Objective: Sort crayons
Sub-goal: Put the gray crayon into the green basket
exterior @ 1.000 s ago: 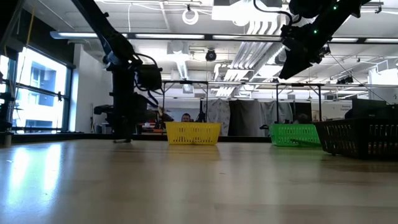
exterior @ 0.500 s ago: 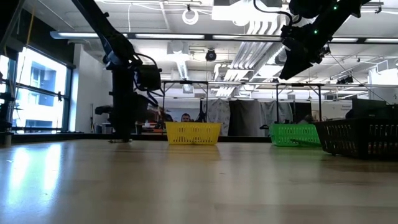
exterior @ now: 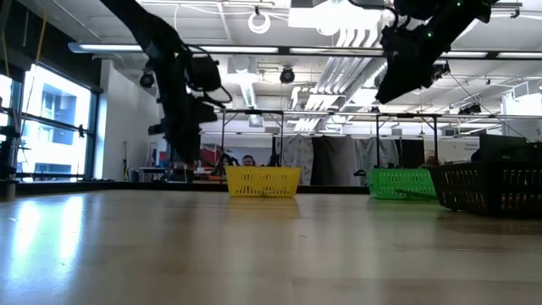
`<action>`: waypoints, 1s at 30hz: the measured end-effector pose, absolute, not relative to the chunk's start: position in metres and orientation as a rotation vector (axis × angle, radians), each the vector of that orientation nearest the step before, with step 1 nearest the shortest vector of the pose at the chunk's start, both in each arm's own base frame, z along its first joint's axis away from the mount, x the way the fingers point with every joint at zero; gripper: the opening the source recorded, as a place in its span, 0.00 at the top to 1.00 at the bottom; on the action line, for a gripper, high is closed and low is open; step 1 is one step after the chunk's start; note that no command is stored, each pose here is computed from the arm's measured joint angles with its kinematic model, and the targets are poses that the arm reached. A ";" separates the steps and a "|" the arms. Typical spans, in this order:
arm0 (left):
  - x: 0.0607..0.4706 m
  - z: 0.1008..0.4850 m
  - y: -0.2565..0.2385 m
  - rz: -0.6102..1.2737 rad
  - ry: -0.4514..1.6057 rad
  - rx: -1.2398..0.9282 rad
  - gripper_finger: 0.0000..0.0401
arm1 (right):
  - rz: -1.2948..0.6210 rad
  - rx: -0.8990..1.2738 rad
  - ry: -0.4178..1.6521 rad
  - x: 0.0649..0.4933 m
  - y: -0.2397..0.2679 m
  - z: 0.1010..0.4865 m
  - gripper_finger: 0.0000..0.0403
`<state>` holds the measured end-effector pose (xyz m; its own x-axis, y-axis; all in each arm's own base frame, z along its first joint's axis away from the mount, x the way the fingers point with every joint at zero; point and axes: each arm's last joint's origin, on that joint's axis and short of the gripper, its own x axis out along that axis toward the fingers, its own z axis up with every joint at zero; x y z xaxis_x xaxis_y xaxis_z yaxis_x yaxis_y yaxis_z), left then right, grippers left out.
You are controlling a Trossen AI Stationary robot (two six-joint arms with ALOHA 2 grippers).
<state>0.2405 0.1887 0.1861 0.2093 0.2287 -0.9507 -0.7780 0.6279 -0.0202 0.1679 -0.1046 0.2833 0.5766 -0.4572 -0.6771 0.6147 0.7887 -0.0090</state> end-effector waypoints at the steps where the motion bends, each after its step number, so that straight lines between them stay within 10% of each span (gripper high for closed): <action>1: 0.241 0.193 0.188 0.742 1.139 -0.557 1.00 | -0.609 0.256 0.705 0.169 -0.104 0.285 0.66; 14: 0.287 0.301 0.158 0.295 0.360 -0.177 1.00 | -0.381 0.339 0.378 0.185 -0.105 0.248 0.66; 30: 0.359 0.278 0.144 0.020 -0.062 -0.115 1.00 | -0.306 0.371 0.109 0.184 -0.100 0.227 0.66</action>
